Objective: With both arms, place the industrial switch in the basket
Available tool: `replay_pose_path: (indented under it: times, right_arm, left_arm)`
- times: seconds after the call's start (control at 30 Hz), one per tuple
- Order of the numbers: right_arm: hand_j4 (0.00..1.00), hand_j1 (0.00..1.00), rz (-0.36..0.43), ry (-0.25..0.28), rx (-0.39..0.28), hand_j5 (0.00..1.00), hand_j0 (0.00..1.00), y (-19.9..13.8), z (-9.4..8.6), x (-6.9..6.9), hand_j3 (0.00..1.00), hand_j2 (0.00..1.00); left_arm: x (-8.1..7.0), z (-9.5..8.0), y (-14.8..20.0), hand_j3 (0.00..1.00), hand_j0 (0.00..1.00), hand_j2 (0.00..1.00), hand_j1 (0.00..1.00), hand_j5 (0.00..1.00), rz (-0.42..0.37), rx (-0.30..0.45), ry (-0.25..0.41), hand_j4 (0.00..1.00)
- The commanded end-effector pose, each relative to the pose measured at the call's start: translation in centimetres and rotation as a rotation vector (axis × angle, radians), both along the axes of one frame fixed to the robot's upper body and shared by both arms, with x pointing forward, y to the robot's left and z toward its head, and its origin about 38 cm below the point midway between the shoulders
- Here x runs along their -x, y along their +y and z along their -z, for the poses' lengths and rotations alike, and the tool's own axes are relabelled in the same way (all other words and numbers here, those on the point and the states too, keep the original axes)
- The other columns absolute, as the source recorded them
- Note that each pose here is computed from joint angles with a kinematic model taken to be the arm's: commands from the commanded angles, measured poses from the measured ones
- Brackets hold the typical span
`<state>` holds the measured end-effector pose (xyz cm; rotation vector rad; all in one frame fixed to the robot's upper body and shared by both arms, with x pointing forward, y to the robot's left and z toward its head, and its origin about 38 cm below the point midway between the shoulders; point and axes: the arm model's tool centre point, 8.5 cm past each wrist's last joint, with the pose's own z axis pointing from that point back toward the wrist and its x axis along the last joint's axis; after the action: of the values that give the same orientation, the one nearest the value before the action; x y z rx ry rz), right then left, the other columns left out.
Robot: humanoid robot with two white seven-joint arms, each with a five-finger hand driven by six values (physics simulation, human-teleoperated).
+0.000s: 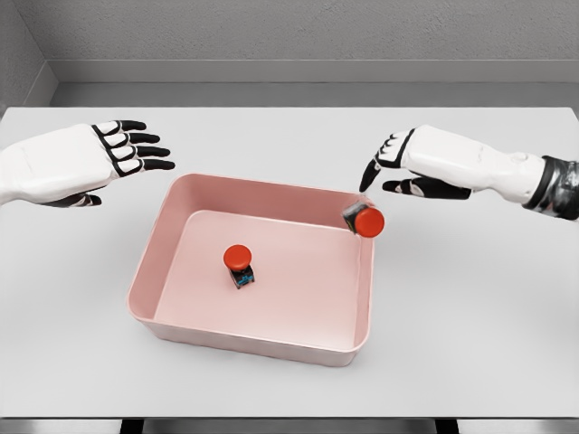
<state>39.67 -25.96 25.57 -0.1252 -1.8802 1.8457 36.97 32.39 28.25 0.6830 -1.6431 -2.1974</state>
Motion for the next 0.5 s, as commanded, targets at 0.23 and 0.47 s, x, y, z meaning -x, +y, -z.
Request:
replay_pose_path:
  times: [0.23,0.47]
  right_arm:
    - [0.88,0.88,-0.017,-0.016,-0.005,0.88,0.88,0.6,-0.8,0.0,0.88,0.88]
    - [1.0,1.0,0.048,-0.056,0.018,1.0,1.0,-2.2,-2.5,-0.2,1.0,1.0]
  left_arm:
    - [-0.1,-0.3,0.1,1.0,1.0,1.0,1.0,1.0,-0.002,0.004,-0.005,1.0]
    - [-0.1,-0.2,0.1,1.0,1.0,1.0,1.0,1.0,-0.003,0.005,-0.003,1.0]
